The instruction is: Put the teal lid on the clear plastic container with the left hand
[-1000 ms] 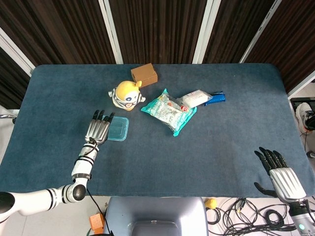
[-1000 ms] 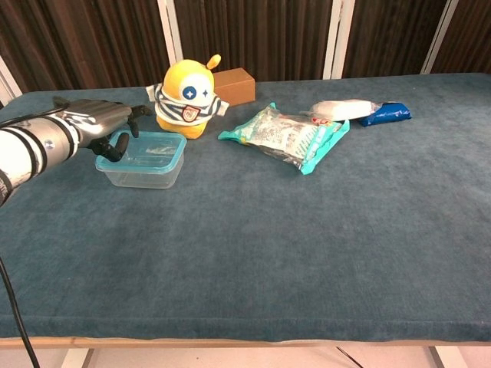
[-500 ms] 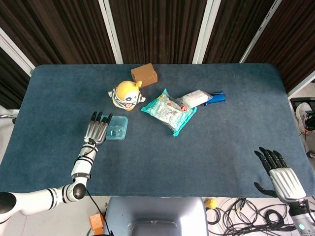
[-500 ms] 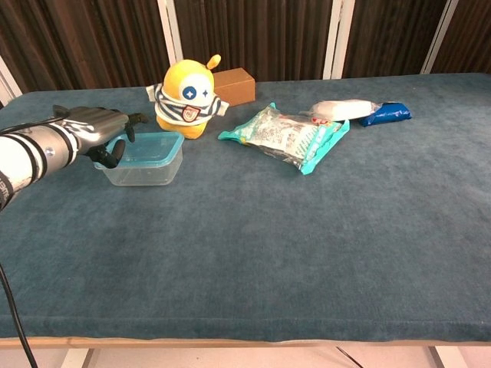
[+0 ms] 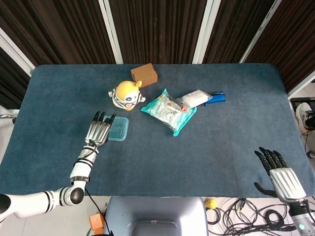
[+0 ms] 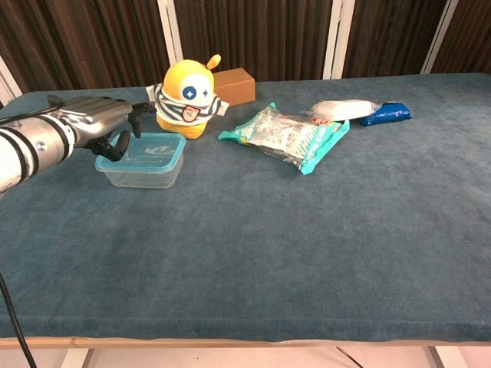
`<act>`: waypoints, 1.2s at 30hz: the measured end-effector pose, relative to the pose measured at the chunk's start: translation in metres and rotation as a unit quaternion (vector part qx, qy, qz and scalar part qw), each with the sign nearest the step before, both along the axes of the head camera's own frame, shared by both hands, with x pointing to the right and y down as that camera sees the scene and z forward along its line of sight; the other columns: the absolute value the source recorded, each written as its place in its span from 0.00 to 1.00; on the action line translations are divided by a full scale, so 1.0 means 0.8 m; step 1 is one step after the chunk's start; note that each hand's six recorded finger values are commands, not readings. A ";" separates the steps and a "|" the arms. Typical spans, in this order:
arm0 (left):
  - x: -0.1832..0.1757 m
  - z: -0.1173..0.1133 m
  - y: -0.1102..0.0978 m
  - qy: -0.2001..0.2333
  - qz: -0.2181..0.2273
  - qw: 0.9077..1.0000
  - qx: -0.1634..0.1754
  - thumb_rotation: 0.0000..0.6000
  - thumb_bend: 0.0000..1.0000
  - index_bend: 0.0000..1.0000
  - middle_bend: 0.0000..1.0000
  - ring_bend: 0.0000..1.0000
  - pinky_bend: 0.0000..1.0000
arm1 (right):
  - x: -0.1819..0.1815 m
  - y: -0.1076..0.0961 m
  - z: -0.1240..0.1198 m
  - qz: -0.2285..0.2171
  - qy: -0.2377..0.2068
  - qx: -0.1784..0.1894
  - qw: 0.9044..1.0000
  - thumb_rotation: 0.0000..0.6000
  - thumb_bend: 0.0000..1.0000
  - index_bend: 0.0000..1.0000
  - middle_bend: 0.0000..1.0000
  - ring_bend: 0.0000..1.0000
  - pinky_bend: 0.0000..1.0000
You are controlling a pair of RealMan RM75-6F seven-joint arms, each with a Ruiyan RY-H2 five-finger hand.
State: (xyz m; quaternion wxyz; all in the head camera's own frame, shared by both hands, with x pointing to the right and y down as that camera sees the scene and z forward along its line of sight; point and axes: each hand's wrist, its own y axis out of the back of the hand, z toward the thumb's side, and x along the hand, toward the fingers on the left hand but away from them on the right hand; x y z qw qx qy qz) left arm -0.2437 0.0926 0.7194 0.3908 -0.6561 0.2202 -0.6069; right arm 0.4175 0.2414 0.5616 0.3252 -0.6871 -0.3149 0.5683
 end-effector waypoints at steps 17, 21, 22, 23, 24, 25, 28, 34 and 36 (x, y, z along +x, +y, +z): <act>-0.038 -0.024 0.045 -0.024 -0.006 1.000 -0.012 1.00 0.81 0.00 0.29 0.06 0.00 | 0.000 0.000 0.000 0.000 0.000 0.000 1.000 1.00 0.18 0.00 0.00 0.00 0.00; -0.039 -0.020 0.049 -0.027 -0.006 0.999 -0.017 1.00 0.81 0.00 0.29 0.06 0.00 | 0.000 0.000 0.000 0.000 0.000 0.000 1.000 1.00 0.18 0.00 0.00 0.00 0.00; -0.038 -0.019 0.049 -0.026 -0.007 0.999 -0.019 1.00 0.81 0.00 0.29 0.07 0.00 | 0.000 0.000 0.000 0.000 0.000 0.000 1.000 1.00 0.18 0.00 0.00 0.00 0.00; -0.038 -0.018 0.050 -0.025 -0.008 0.999 -0.021 1.00 0.81 0.00 0.29 0.07 0.00 | 0.000 0.000 0.000 0.000 0.000 0.000 1.000 1.00 0.18 0.00 0.00 0.00 0.00; -0.037 -0.017 0.051 -0.025 -0.008 0.999 -0.021 1.00 0.81 0.00 0.29 0.07 0.00 | 0.000 0.000 0.000 0.000 0.000 0.000 1.000 1.00 0.18 0.00 0.00 0.00 0.00; -0.037 -0.016 0.050 -0.025 -0.007 0.999 -0.021 1.00 0.81 0.00 0.29 0.07 0.00 | 0.000 0.000 0.000 0.000 0.000 0.000 1.000 1.00 0.18 0.00 0.00 0.00 0.00; -0.036 -0.014 0.051 -0.026 -0.007 0.999 -0.023 1.00 0.81 0.00 0.29 0.07 0.00 | 0.000 0.000 0.000 0.000 0.000 0.000 1.000 1.00 0.18 0.00 0.00 0.00 0.00; -0.036 -0.008 0.053 -0.028 -0.008 0.999 -0.031 1.00 0.81 0.00 0.29 0.07 0.00 | 0.000 0.000 0.000 0.000 0.000 0.000 1.000 1.00 0.18 0.00 0.00 0.00 0.00; -0.037 -0.006 0.053 -0.031 -0.007 0.999 -0.032 1.00 0.81 0.00 0.29 0.07 0.00 | 0.000 0.000 0.000 0.000 0.000 0.000 1.000 1.00 0.18 0.00 0.00 0.00 0.00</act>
